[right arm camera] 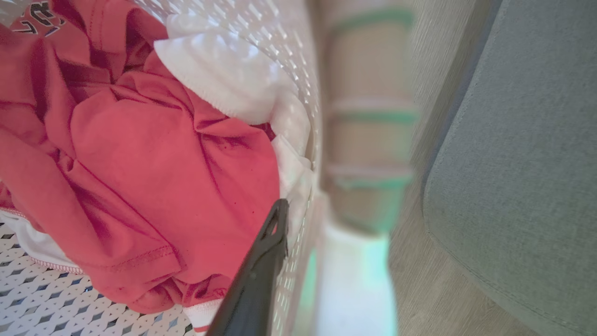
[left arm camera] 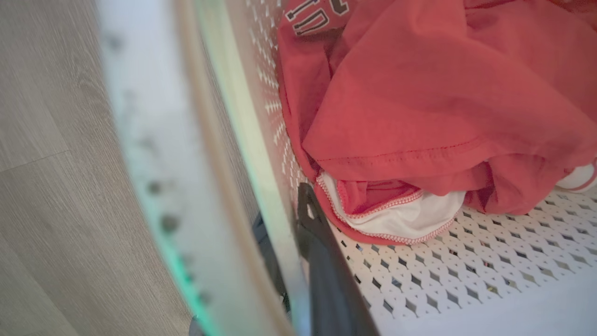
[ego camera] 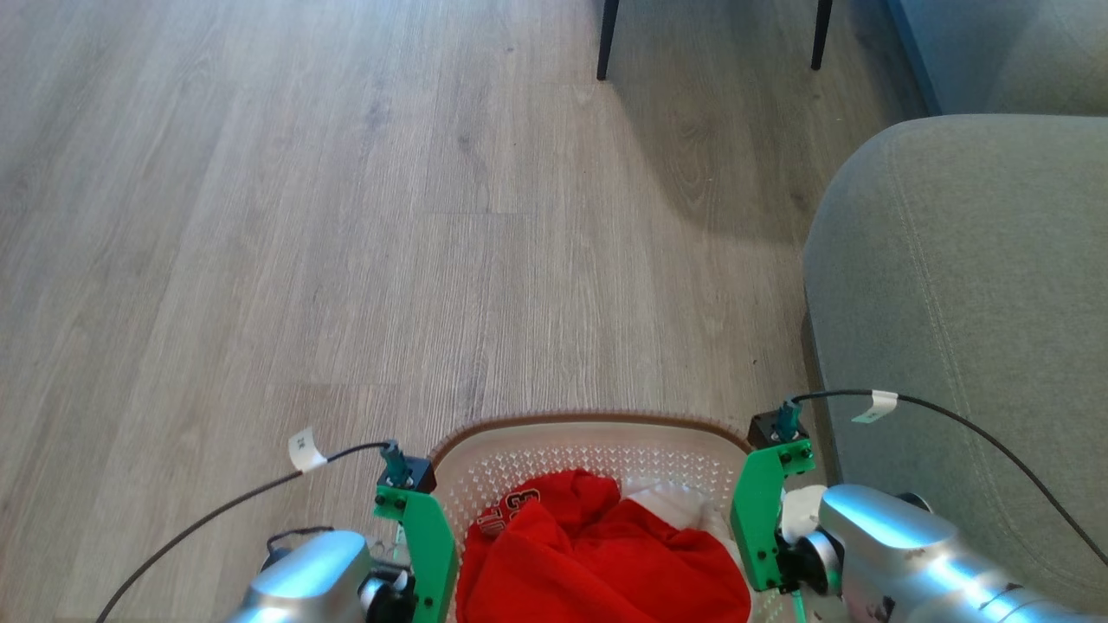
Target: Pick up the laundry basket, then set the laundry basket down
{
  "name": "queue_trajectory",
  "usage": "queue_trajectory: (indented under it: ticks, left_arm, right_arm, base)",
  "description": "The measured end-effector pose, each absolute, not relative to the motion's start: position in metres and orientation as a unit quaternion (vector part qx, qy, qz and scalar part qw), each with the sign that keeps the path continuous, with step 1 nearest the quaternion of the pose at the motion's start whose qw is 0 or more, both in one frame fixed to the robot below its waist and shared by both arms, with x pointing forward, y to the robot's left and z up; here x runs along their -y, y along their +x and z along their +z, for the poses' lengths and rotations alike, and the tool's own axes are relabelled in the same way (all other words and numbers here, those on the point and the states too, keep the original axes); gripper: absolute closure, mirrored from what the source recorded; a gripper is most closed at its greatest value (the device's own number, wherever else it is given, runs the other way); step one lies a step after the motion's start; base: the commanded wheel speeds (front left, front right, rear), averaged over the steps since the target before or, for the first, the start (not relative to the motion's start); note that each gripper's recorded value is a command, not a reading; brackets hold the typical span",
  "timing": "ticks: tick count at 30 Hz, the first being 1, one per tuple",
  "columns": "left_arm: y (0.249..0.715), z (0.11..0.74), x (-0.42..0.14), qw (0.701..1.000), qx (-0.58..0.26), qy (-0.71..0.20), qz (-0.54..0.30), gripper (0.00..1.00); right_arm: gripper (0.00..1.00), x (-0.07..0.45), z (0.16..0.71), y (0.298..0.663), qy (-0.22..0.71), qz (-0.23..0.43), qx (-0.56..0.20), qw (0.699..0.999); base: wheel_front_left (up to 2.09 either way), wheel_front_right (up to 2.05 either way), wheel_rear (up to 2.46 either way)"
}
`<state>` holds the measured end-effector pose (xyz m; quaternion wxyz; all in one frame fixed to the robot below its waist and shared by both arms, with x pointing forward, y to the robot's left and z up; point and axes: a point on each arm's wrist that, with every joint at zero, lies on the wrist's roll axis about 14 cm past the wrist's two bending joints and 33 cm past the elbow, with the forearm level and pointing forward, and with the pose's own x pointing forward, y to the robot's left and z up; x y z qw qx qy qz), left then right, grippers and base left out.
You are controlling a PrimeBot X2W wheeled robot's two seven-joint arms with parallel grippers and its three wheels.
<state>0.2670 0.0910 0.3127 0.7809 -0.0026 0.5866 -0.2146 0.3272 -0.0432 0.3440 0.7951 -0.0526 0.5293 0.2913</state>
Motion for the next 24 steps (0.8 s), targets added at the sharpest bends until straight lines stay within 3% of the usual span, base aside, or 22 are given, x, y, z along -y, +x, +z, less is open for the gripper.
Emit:
queue_trajectory:
  ticks: [24]
  left_arm:
    - [0.2672, 0.3138, -0.0911, 0.782, -0.586, -0.001, -0.214, 1.00]
  right_arm:
    - [1.00, 0.0431, 0.3443, 0.3248, -0.048, 0.290, -0.530, 0.795]
  base:
    - [0.00, 0.00, 0.00]
